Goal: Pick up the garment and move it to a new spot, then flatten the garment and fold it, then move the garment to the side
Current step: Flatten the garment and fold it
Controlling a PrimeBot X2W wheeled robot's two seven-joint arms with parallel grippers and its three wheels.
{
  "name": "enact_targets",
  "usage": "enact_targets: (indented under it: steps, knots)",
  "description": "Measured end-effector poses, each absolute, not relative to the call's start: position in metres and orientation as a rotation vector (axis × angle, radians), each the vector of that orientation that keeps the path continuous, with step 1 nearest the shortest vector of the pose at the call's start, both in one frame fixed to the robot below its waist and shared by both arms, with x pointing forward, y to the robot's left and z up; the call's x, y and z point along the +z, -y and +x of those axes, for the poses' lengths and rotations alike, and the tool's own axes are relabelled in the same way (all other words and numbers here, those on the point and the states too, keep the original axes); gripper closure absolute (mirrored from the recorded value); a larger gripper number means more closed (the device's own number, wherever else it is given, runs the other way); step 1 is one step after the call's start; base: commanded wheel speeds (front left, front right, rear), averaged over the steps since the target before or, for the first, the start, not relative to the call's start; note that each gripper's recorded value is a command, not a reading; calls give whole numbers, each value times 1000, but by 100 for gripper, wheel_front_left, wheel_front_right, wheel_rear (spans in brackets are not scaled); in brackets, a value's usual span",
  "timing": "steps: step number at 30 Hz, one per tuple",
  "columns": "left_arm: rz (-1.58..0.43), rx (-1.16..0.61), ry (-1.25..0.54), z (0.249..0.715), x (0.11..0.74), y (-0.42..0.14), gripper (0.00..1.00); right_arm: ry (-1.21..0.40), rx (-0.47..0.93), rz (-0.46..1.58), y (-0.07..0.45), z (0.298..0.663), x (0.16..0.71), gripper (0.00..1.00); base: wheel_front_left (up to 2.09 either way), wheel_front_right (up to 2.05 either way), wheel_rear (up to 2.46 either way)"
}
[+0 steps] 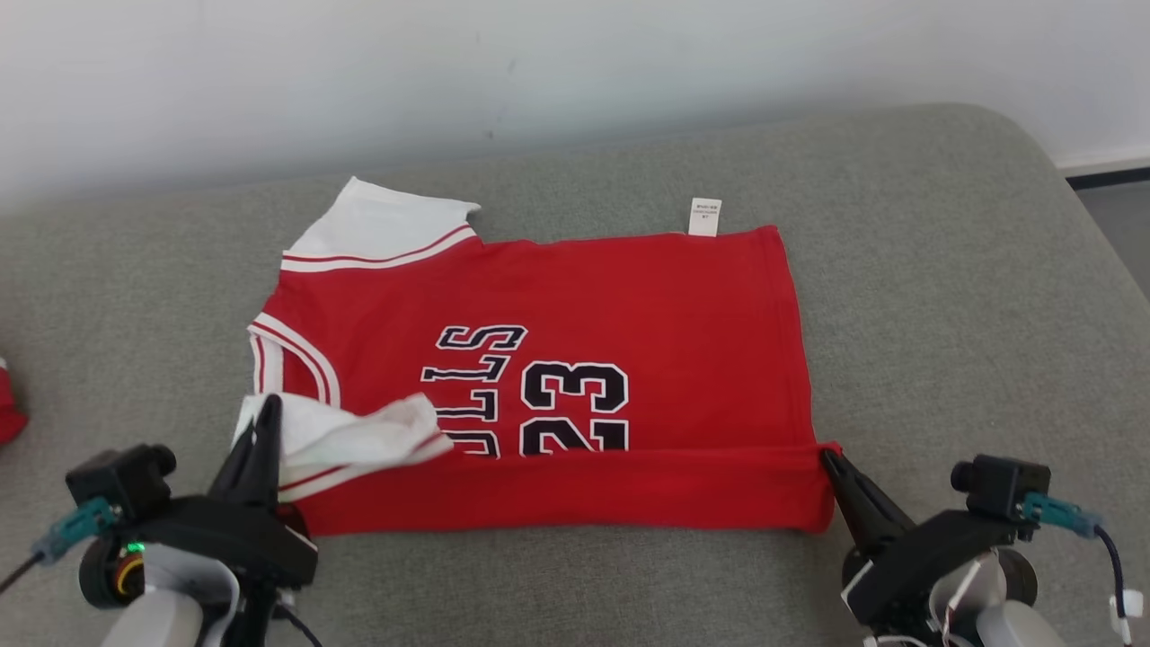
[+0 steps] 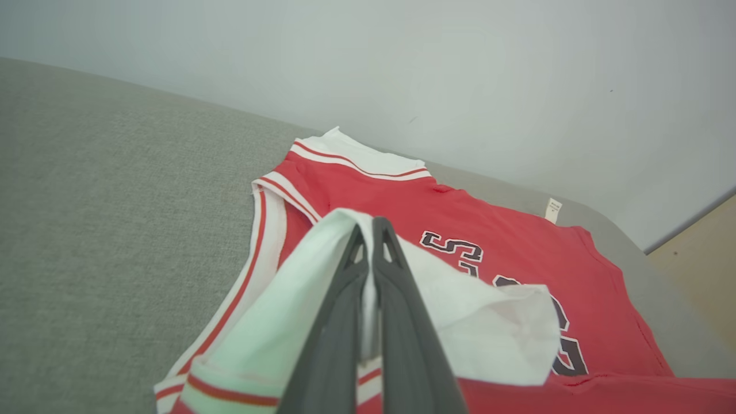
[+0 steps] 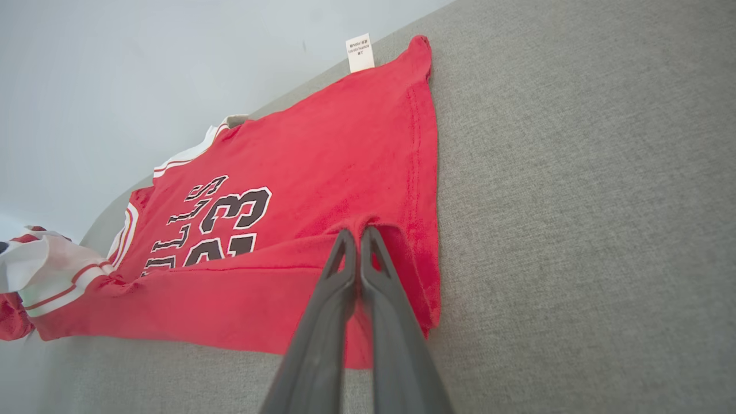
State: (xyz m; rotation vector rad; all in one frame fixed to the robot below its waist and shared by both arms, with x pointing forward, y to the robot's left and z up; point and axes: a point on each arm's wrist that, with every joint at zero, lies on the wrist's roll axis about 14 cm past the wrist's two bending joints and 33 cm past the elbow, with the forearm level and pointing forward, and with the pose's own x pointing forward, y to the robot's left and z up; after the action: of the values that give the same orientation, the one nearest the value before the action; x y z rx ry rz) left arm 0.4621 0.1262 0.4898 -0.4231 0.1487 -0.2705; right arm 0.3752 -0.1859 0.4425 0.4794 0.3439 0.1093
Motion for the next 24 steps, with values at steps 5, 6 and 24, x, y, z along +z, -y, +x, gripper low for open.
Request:
enact_targets:
  steps: [5,6,24]
  knots:
    - [-406,-263,-175,485,479,-126,100,-358,83,474,192,390,435,100,0,0,0]
    - [-403,-267,-179,489,477,-125,100,-358,80,473,192,393,434,100,0,0,0]
    - [-393,-210,-149,477,463,-142,0,-343,67,455,197,380,418,0,0,0,0]
